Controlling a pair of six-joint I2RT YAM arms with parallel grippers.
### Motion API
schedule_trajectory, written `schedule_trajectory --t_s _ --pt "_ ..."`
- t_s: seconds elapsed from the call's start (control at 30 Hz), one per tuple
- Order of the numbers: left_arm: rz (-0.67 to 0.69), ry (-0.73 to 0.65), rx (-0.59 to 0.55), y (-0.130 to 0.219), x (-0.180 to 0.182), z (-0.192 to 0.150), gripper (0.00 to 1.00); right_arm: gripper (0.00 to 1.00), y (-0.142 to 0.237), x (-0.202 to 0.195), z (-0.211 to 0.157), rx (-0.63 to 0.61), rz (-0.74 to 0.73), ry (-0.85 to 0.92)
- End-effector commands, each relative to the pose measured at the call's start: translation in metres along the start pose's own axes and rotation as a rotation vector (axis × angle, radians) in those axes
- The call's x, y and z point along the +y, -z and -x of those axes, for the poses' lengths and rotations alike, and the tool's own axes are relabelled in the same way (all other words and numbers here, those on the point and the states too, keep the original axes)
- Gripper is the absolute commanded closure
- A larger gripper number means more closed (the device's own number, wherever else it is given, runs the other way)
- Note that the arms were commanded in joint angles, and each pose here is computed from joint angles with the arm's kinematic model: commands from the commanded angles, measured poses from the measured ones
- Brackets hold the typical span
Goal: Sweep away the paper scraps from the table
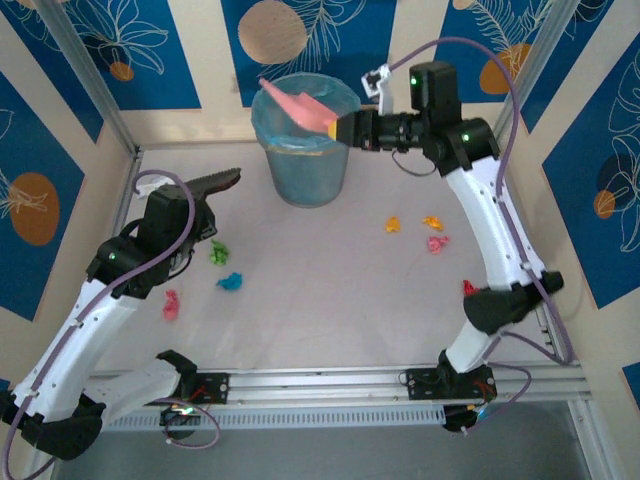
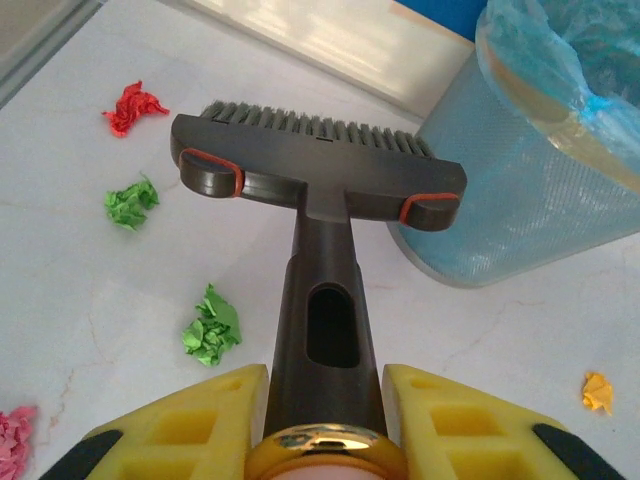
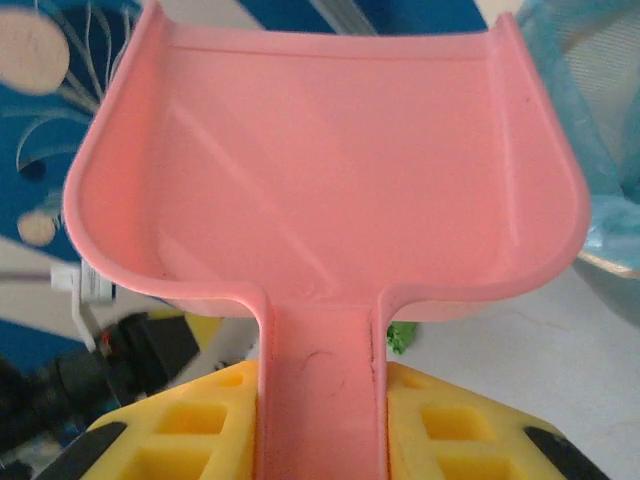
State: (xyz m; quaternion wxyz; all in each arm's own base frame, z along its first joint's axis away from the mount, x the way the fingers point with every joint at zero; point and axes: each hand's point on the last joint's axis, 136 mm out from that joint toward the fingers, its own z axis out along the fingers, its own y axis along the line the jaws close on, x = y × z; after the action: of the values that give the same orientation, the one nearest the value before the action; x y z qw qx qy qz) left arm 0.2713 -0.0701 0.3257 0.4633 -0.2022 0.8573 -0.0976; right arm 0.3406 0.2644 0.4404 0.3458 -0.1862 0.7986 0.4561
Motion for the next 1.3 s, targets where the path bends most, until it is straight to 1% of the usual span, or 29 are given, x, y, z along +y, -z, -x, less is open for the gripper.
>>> schedule_trajectory --t_s 0.0,0.1,0.3,0.47,0.6,0.77,0.87,0.97,1.07,1.27 --pt "-0.001 0.053 -0.104 0.007 0.003 0.022 1.00 1.00 0.006 0.011 -0.017 -0.061 -0.003 0.285" --pt "0.011 0.053 -0.120 0.007 0.004 0.025 1.00 1.00 0.016 0.015 -0.040 -0.077 -0.023 0.390" --pt "0.009 0.065 -0.125 0.007 0.001 0.029 1.00 1.00 0.028 0.005 -0.097 -0.030 -0.111 0.590" --pt "-0.005 0.063 -0.108 0.007 -0.003 0.028 1.00 1.00 0.028 -0.011 -0.143 0.033 -0.188 0.637" --pt "-0.008 0.033 -0.089 0.009 -0.005 0.027 1.00 1.00 0.014 -0.020 -0.188 0.143 -0.211 0.628" --pt "-0.019 0.001 -0.058 0.009 -0.006 0.021 1.00 1.00 -0.016 -0.027 -0.251 0.315 -0.208 0.632" --pt "-0.018 -0.018 -0.028 0.008 -0.005 0.015 1.00 1.00 -0.034 -0.029 -0.282 0.383 -0.213 0.643" --pt "-0.007 -0.032 0.014 0.006 -0.003 0.006 1.00 1.00 -0.050 -0.032 -0.309 0.434 -0.215 0.663" --pt "0.026 -0.032 0.079 0.007 0.007 -0.009 1.00 1.00 -0.065 -0.038 -0.333 0.477 -0.218 0.675" --pt "0.076 -0.026 0.197 0.014 0.028 -0.039 1.00 1.00 -0.083 -0.058 -0.362 0.492 -0.261 0.681"
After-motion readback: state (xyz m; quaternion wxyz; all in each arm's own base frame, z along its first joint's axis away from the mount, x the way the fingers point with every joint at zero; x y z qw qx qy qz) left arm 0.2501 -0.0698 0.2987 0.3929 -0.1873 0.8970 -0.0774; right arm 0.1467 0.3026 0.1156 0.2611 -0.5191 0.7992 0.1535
